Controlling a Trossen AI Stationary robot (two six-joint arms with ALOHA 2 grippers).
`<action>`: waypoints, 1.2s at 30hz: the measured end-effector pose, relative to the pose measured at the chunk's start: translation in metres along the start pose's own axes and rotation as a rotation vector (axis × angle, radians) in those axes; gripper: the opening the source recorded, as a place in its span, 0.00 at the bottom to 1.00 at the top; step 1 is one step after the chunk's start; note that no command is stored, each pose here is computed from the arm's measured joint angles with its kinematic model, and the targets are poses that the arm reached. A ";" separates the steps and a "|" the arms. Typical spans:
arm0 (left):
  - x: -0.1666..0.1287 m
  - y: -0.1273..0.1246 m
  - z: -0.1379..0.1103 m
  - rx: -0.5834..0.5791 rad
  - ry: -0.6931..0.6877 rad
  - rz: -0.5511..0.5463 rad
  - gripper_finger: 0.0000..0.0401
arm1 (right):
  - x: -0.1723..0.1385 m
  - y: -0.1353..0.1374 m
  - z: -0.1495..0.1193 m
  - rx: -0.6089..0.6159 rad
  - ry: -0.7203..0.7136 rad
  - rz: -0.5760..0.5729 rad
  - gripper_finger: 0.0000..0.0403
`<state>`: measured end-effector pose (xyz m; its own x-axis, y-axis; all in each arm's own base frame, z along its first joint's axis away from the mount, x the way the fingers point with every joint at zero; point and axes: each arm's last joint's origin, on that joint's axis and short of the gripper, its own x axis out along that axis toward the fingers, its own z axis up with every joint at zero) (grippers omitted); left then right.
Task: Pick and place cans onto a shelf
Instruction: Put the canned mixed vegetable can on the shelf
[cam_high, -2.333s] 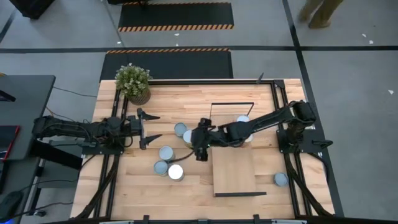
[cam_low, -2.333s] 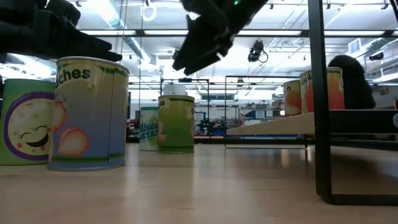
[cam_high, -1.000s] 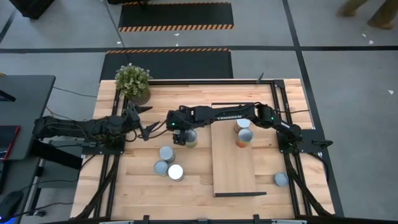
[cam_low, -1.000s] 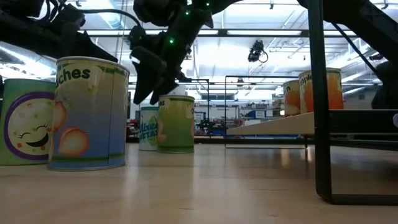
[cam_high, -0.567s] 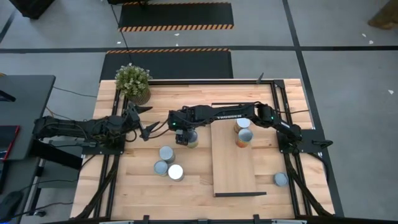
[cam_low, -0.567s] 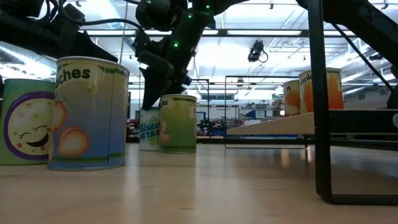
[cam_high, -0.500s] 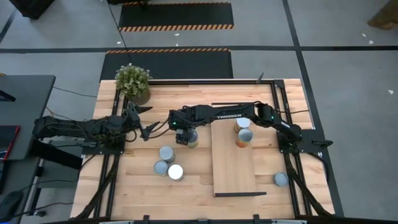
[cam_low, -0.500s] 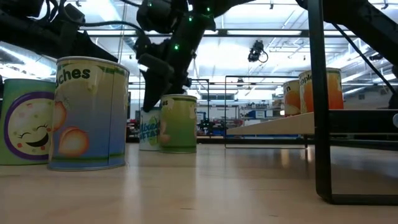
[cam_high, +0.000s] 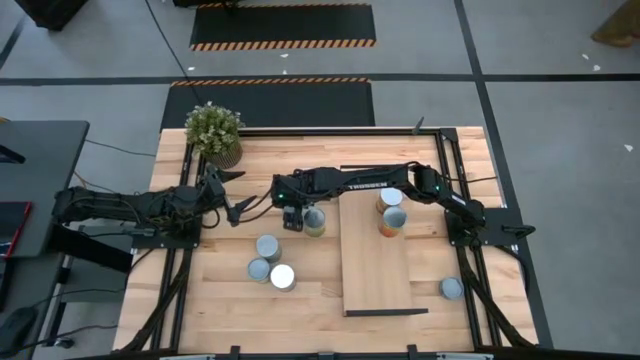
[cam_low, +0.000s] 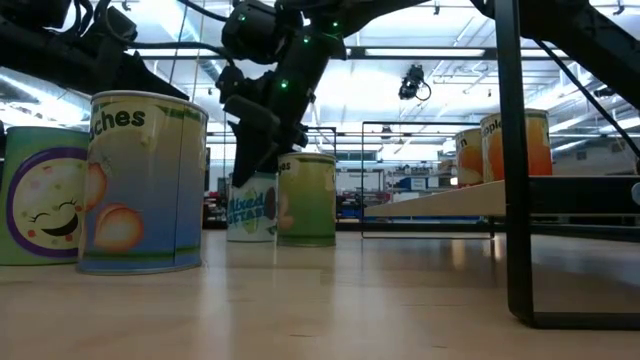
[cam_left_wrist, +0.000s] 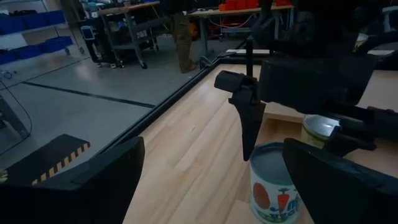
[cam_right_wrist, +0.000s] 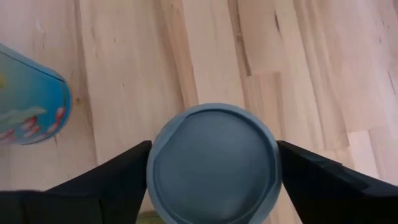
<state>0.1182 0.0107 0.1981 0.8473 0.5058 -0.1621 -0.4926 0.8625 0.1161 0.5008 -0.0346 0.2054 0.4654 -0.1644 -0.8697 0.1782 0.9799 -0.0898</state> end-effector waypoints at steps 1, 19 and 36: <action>0.000 0.000 0.000 0.001 0.000 0.000 0.96 | 0.000 0.000 0.000 0.000 -0.002 0.000 0.81; 0.000 0.001 -0.001 0.007 0.007 0.045 0.96 | -0.108 -0.016 0.009 -0.025 -0.056 -0.186 0.77; 0.000 0.001 -0.001 0.004 0.007 0.045 0.96 | -0.145 0.024 -0.048 0.047 0.333 -0.309 0.77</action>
<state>0.1174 0.0118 0.1976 0.8229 0.5441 -0.1636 -0.5293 0.8388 0.1275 0.3963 0.0176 0.3059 0.0817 -0.3952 -0.9150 0.3078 0.8832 -0.3539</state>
